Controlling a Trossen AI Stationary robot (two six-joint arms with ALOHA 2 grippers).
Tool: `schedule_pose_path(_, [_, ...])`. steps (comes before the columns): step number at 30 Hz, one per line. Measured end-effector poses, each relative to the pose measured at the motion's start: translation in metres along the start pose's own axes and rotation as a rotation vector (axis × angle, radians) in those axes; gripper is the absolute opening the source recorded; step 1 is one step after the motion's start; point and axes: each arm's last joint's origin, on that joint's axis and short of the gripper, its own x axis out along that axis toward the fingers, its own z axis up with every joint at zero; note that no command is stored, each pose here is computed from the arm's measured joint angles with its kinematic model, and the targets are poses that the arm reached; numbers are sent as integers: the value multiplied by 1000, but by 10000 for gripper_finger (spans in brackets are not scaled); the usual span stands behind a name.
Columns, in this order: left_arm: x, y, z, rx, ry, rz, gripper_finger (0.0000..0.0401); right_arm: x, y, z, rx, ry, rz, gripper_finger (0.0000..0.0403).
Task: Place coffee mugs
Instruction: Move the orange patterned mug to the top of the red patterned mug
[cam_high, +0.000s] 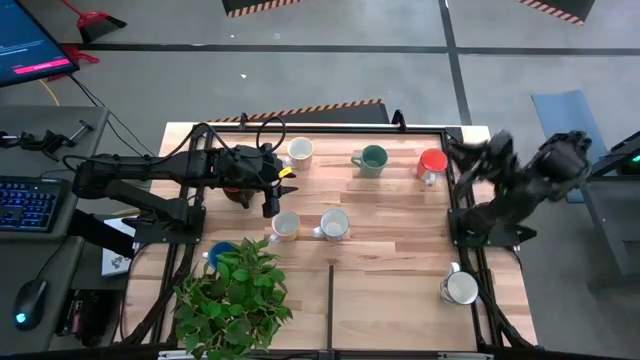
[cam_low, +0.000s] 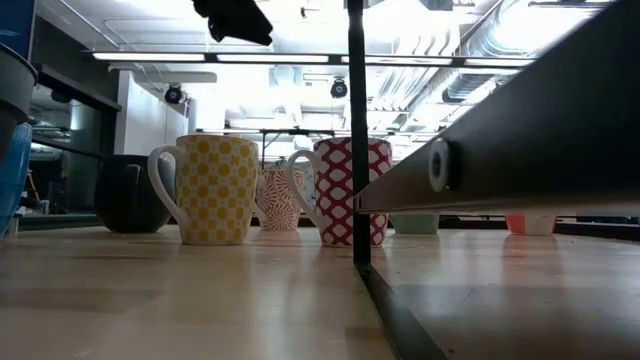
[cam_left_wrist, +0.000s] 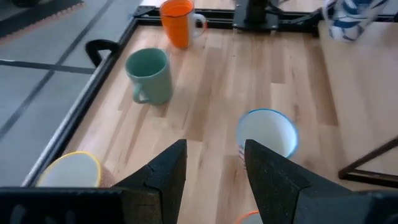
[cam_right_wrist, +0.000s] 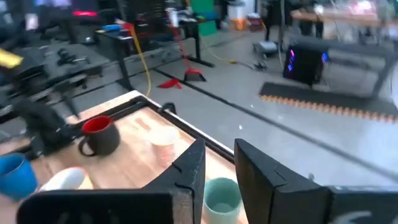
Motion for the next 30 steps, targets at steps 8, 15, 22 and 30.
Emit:
schedule_pose_path(8, [12, 28, 1, -219, -13, 191, 152, 2, -27, -5, 35, 38, -30, 71])
schedule_pose_path(15, [53, 59, 3, -272, 94, 206, 152, 12, -18, -23, -34, 49, -90, 71])
schedule_pose_path(22, [84, 91, 12, -204, 316, 251, 152, 21, -9, -43, -14, 141, -71, 71])
schedule_pose_path(30, [116, 126, 0, -318, 484, 176, 152, 33, 5, -72, -7, 173, -63, 72])
